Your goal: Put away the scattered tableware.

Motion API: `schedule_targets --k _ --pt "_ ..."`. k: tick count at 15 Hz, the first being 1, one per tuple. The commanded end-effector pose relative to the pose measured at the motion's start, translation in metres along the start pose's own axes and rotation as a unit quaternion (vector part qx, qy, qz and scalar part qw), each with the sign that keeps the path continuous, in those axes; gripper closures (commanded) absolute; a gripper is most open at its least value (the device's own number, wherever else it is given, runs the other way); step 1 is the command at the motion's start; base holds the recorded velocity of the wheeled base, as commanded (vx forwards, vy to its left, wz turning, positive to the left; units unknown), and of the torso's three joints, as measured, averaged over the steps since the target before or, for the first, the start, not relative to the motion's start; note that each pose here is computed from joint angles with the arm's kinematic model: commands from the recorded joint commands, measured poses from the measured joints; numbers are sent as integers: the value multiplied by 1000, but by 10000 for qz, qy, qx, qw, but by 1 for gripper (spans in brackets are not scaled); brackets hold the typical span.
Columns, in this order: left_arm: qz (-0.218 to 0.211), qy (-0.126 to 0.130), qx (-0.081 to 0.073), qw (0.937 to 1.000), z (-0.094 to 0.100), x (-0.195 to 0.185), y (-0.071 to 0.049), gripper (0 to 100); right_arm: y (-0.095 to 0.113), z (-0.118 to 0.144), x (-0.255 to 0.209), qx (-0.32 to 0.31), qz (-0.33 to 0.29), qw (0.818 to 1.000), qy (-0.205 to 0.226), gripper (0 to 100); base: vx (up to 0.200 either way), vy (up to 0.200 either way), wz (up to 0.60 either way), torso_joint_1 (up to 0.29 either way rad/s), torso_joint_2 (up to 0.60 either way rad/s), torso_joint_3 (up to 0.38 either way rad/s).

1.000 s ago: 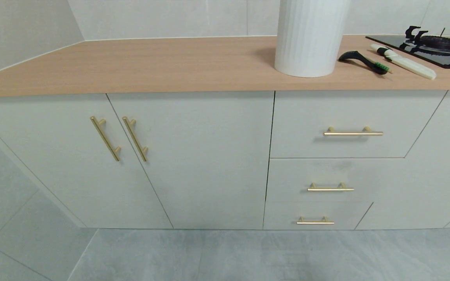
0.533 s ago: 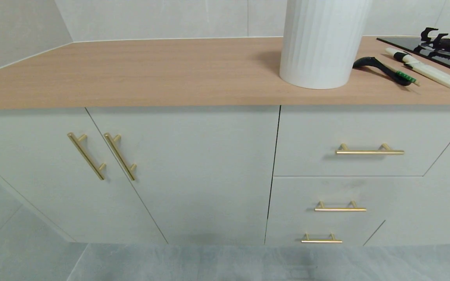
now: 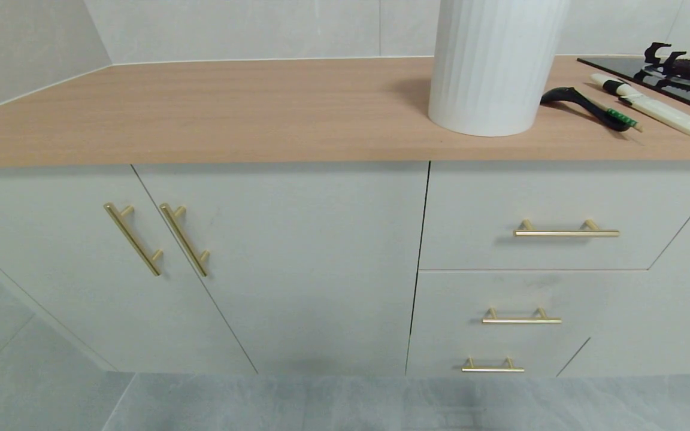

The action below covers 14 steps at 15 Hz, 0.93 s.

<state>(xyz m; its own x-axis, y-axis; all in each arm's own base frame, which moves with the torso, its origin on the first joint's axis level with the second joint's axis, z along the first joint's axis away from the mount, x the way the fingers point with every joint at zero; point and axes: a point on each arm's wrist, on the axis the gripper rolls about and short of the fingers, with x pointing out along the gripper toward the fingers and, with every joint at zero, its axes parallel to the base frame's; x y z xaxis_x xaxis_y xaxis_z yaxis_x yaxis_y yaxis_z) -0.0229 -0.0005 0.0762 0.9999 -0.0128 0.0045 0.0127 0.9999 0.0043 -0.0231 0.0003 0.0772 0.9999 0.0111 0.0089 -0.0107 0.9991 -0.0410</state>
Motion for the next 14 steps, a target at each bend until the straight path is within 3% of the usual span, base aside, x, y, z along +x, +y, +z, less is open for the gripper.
schedule_targets --k 1,2,6,7,9,10,12,14 --pt "2 7 2 10000 0 0 0 0 -1 35 -10 142 21 9980 -623 0 0 0 0 0 0 0" --pt "2 7 2 10000 0 0 0 0 -2 48 -9 200 135 9988 -434 0 0 0 0 0 0 0" --pt "2 7 2 10000 0 0 0 0 1 56 36 175 878 9848 1490 0 0 0 0 0 0 0" --pt "2 7 2 10000 0 0 0 0 1 56 36 175 878 9848 1490 0 0 0 0 0 0 0" --pt "2 7 2 10000 0 0 0 0 9 70 102 105 1244 9458 2997 0 0 0 0 0 0 0" --pt "2 7 2 10000 0 0 0 0 14 69 122 42 1355 9317 3370 0 0 0 0 0 0 0" --pt "2 -1 2 10000 0 0 0 0 28 70 165 -60 1552 9146 3733 0 0 0 0 0 0 0" --pt "2 7 2 10000 0 0 0 0 37 66 208 -75 1555 9099 3846 0 0 0 0 0 0 0"
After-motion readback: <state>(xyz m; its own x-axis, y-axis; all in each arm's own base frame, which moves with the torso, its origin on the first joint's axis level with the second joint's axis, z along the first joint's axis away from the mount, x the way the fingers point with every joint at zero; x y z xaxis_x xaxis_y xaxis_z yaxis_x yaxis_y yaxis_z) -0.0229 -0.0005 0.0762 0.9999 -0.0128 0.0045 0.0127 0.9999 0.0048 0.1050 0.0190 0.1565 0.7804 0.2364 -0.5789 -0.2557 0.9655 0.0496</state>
